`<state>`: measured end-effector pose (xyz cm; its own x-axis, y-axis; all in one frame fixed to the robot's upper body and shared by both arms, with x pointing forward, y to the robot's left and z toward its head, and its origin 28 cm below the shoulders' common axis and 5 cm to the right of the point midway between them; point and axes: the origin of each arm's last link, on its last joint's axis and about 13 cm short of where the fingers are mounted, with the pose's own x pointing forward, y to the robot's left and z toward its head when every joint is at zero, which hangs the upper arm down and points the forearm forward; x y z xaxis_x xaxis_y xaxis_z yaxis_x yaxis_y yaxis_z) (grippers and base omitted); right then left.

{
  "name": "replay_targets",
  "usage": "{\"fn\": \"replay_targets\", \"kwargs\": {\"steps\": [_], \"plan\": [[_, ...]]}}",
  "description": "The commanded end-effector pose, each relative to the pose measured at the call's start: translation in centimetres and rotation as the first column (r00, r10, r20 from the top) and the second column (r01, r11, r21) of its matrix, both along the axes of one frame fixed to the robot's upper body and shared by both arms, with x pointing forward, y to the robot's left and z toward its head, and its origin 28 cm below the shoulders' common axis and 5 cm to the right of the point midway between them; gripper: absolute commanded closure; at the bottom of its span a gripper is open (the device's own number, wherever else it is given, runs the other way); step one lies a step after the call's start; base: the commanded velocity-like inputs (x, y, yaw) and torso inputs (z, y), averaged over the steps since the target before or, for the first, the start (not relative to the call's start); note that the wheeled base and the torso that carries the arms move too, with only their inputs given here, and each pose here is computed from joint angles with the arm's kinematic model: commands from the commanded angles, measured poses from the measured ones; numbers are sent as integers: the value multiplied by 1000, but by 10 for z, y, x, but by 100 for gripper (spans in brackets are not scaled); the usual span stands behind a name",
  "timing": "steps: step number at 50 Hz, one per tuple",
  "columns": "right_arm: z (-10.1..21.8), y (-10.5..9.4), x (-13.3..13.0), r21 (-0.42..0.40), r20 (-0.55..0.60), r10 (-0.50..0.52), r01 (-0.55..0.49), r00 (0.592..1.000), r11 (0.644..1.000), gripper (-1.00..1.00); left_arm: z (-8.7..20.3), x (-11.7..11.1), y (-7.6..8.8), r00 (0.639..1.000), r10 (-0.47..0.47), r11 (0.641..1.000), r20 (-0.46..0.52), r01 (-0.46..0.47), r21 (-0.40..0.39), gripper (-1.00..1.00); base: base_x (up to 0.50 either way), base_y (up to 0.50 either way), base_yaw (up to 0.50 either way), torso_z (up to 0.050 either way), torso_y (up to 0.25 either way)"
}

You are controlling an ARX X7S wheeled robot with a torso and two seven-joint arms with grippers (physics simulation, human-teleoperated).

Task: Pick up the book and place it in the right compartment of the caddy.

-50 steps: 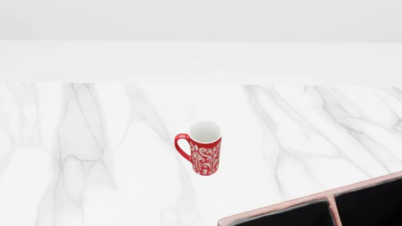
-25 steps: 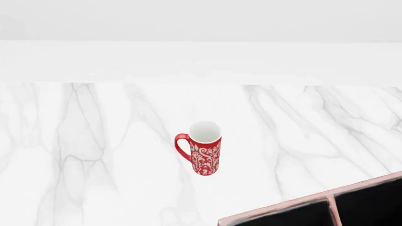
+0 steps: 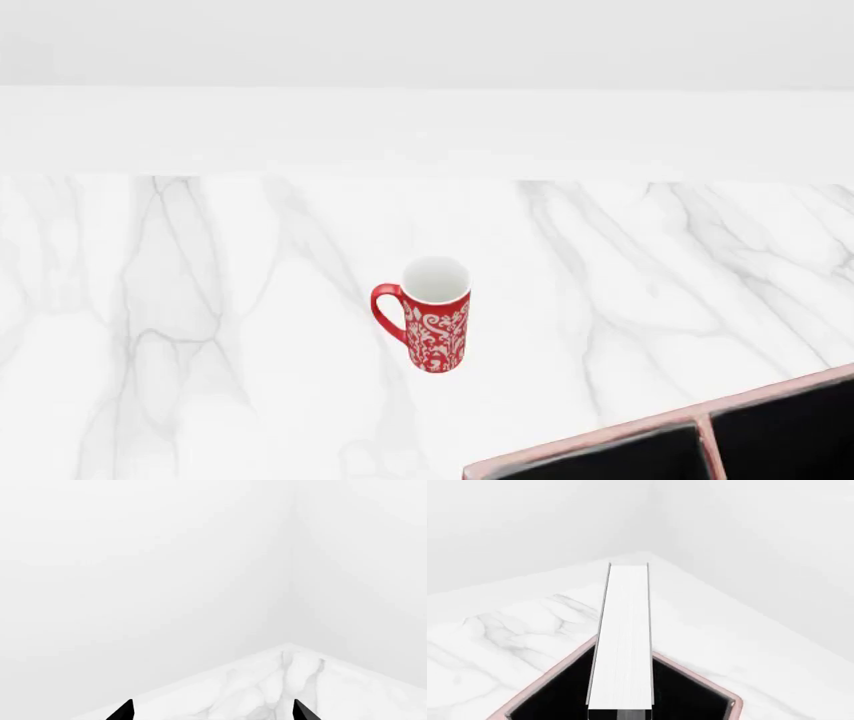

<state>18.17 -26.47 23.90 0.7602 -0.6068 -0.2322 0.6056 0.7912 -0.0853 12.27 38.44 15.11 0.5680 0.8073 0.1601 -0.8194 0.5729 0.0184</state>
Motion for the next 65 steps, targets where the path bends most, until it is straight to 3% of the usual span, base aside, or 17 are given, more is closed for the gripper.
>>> {"fn": "replay_targets", "kwargs": {"steps": [1,13,14,41,49,55,65], "plan": [[0,-7,5,32,39,-27,26,999,999,100,-2,-4,2,1000,20,1000,0,-20,-3,-100,0,0,0,0,0],[-1,-5,6,53,39,2,-4,999,999,100,-2,-4,2,1000,19,1000,3,-19,-3,-100,0,0,0,1,2],[0,-5,7,56,40,10,-13,999,998,-100,-2,-4,2,1000,19,1000,3,-19,-3,-100,0,0,0,0,0],[4,-2,8,53,59,11,-14,998,999,-100,-3,-4,2,1000,19,1000,0,-19,-4,-100,0,0,0,0,0],[29,8,9,-20,169,45,-43,985,999,-100,0,-1,0,1000,9,1000,0,-9,0,-100,0,0,0,0,0],[40,22,17,-38,191,105,-100,976,994,-100,11,13,-8,999,-49,999,-1,49,20,-100,0,0,0,0,0],[45,49,38,-52,252,250,-245,935,968,-100,28,61,-39,965,-261,965,-1,261,37,-100,0,0,0,0,0]]}}
